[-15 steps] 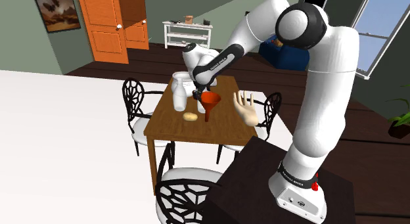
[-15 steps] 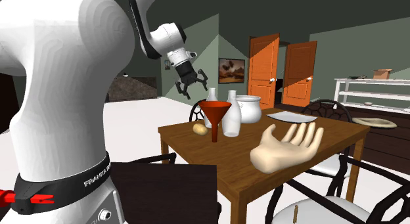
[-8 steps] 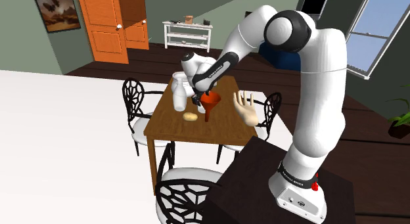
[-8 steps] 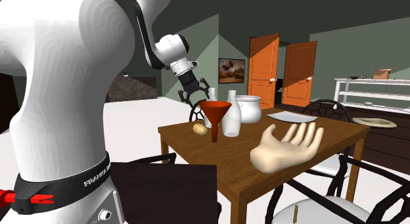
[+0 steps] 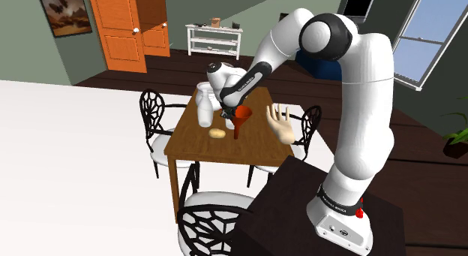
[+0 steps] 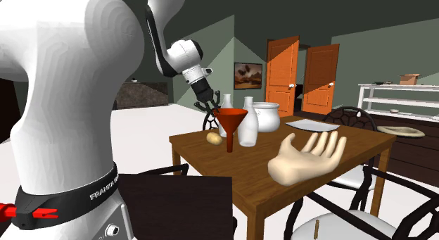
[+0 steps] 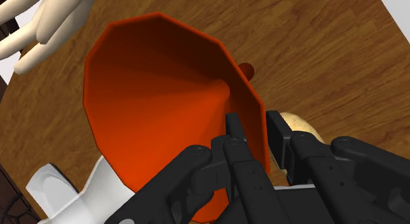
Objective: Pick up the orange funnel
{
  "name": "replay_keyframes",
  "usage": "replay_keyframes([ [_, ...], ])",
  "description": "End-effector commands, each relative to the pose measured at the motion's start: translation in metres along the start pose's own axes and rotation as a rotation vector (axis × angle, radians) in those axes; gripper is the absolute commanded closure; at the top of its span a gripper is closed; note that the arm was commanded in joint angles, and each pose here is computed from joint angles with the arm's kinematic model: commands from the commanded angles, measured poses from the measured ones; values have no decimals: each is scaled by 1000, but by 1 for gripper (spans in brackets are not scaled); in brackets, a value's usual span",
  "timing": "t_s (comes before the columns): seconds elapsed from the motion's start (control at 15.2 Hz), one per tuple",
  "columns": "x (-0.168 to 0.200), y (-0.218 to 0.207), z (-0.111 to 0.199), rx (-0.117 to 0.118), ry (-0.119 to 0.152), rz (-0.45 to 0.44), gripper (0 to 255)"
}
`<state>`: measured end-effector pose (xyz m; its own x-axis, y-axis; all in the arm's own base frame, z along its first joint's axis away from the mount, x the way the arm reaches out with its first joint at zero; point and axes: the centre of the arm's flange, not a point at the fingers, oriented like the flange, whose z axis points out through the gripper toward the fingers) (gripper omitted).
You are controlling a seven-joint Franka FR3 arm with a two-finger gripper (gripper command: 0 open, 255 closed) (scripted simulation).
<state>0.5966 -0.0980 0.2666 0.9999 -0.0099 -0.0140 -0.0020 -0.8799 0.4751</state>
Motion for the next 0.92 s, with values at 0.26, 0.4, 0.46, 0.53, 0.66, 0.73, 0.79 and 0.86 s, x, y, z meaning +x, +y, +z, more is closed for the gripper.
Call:
replay_keyframes([
  [0.26, 0, 0, 0, 0, 0, 0, 255],
  [0.4, 0, 5, -9, 0, 0, 0, 255],
  [0.46, 0, 7, -14, 0, 0, 0, 255],
  [0.53, 0, 10, -18, 0, 0, 0, 255],
  [0.66, 0, 15, -28, 0, 0, 0, 255],
  [0.73, 0, 17, -32, 0, 0, 0, 255],
  [0.79, 0, 20, -37, 0, 0, 0, 255],
  [0.86, 0, 22, -42, 0, 0, 0, 255],
])
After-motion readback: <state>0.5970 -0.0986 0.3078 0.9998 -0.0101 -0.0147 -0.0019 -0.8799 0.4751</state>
